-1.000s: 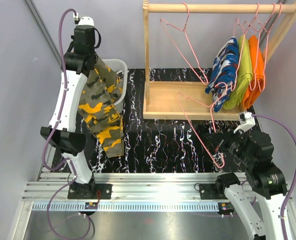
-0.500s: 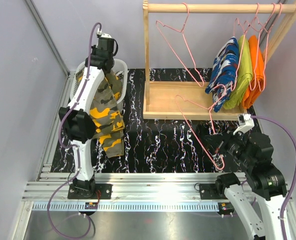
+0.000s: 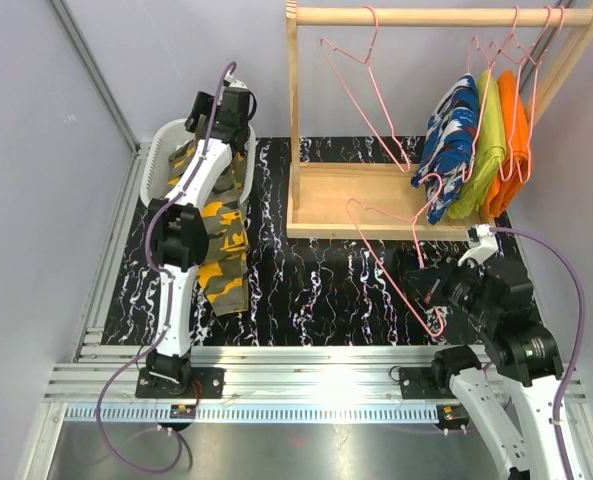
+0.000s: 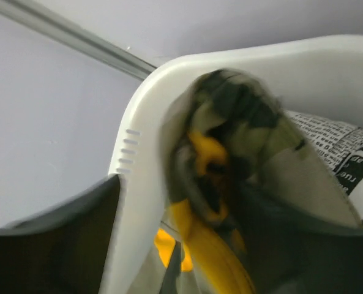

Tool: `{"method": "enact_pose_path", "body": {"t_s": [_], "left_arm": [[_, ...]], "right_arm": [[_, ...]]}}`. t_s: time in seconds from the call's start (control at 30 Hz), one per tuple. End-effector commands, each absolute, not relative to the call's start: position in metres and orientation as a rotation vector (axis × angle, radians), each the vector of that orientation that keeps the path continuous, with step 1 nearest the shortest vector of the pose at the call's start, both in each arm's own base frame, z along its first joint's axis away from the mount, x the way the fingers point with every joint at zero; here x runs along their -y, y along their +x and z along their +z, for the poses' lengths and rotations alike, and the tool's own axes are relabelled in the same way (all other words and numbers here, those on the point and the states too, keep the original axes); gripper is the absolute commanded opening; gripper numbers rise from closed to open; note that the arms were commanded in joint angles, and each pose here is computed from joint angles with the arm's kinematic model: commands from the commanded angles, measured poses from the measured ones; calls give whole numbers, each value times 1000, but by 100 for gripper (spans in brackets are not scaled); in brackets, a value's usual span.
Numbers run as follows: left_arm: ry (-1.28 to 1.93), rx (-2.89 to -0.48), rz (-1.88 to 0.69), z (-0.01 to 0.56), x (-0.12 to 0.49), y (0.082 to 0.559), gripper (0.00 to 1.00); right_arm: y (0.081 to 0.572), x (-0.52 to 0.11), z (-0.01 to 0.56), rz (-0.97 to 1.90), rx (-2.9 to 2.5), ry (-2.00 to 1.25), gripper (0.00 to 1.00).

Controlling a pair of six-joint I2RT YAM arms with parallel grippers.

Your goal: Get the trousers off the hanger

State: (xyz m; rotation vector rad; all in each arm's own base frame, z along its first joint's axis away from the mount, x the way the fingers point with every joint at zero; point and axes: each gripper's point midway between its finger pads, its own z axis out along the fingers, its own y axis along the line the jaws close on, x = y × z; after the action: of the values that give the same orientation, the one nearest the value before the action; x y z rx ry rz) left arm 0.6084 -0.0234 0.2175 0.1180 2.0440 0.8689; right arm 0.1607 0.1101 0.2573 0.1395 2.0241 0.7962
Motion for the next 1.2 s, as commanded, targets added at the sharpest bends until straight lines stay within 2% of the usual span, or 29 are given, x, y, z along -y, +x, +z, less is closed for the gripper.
{"method": "enact_pose_path", "body": {"t_s": [0.0,0.03,0.2,0.33,0.43,0.6,0.67,0.77,0.8,0.87,0.9,0.93,1.03,1.17], "left_arm": [[-58,-1790,735,342,27,602,94],[-67,-1770,713,356,27,598,99],[-138,-1612,556,454,26,554,99],[-145,-1582,521,484,28,525,99],[-189,-1644,451,483,29,493,99],[-393,-1862,211,412,36,421,99],[-465,-1896,120,382,42,384,99],[-507,-1841,1,375,61,341,99],[-523,-1893,29,342,63,331,99],[-565,-1889,-41,326,78,313,99],[-587,-1918,-30,299,75,299,99],[-601,-1910,-102,293,87,296,99],[-667,-1964,-116,244,85,279,99],[-703,-1997,-130,206,83,265,99]], "right_arm": [[172,-119,267,844,-1985,108,0],[172,-119,267,846,-1982,105,0],[171,-120,274,857,-1960,92,0],[169,-120,280,853,-1948,78,0],[167,-116,282,823,-1945,66,0],[172,-105,287,730,-1938,55,0],[172,-101,292,694,-1935,44,0],[172,-97,302,660,-1920,32,0],[172,-94,307,643,-1906,40,0],[173,-90,320,621,-1874,46,0],[175,-83,323,583,-1865,64,0],[176,-80,328,554,-1859,60,0],[182,-69,343,483,-1817,73,0],[194,-63,365,435,-1771,86,0]]}}
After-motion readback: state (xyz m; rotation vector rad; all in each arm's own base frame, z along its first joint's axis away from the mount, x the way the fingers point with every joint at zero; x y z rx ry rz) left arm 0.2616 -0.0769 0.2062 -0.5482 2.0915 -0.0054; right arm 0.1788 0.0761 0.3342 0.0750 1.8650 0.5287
